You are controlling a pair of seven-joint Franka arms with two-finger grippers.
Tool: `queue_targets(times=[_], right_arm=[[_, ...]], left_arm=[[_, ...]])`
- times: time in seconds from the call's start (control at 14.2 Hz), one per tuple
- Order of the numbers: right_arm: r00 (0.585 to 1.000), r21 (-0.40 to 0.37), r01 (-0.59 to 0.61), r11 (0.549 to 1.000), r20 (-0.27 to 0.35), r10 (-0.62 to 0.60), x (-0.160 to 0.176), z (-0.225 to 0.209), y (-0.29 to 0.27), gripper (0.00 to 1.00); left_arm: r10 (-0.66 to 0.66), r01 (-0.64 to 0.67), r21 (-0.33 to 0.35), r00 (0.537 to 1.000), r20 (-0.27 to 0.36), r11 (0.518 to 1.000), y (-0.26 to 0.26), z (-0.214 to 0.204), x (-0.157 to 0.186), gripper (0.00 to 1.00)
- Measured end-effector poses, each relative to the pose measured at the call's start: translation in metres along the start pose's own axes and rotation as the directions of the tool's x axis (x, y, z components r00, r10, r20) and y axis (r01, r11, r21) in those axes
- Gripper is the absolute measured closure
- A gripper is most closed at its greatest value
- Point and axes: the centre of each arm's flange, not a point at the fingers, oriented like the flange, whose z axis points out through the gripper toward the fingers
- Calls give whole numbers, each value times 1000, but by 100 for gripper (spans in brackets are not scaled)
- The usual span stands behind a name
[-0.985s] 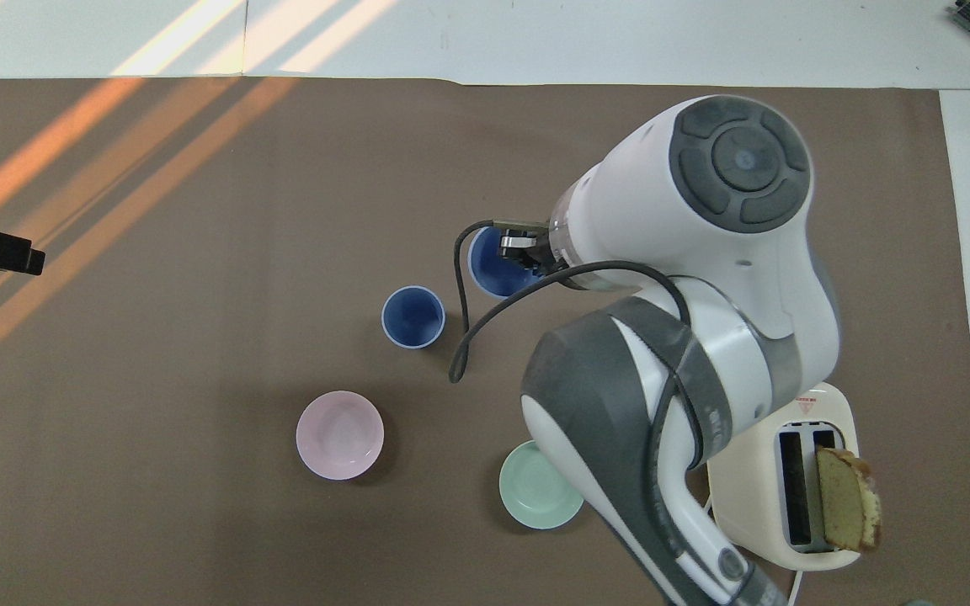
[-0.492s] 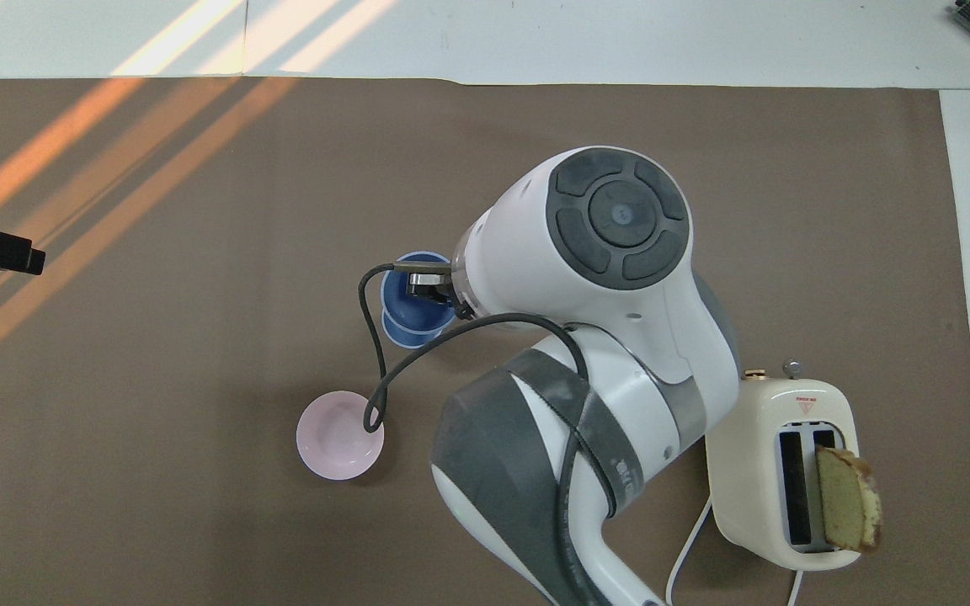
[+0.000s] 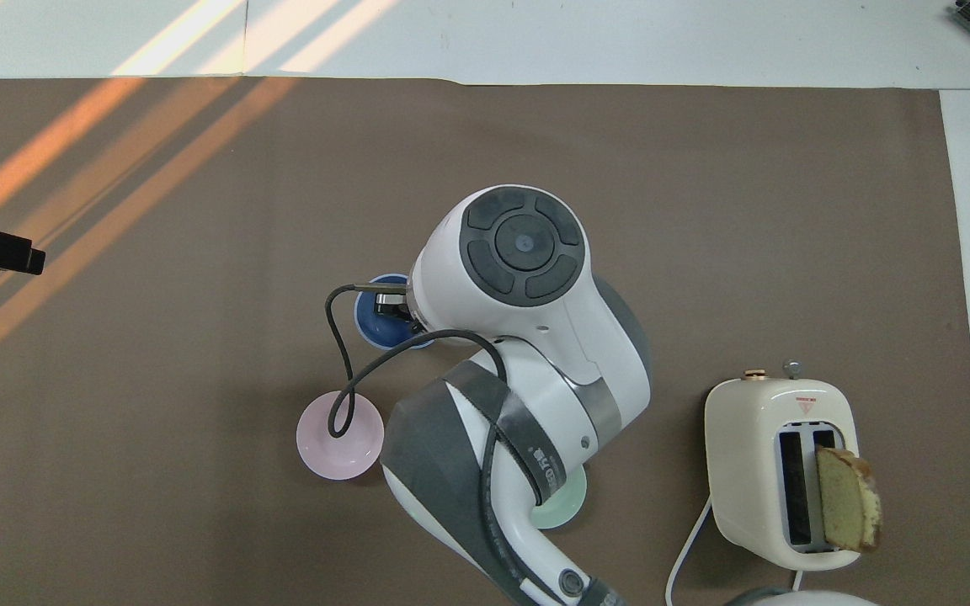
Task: Stack blue cups with both arms
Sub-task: 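Lower the held cup into the center cup and open the right gripper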
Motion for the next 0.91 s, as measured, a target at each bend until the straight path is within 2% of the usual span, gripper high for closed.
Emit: queue_targets(times=[0.21,0.7,0.77,0.91], right_arm=[[1000,-20,-8,1000,19,9,2,21,6,94],[999,-32,-15,999,31,16,2,29,11,93],[999,-32,-18,999,30,18,3,29,13,85],[999,-35,-18,999,27,19,5,28,14,64]], left_arm=[[0,0,0,1000,0,1000,0,0,0,0],[0,0,0,1000,0,1000,0,0,0,0],[0,0,0,1000,0,1000,0,0,0,0],[0,0,0,1000,0,1000,0,0,0,0]])
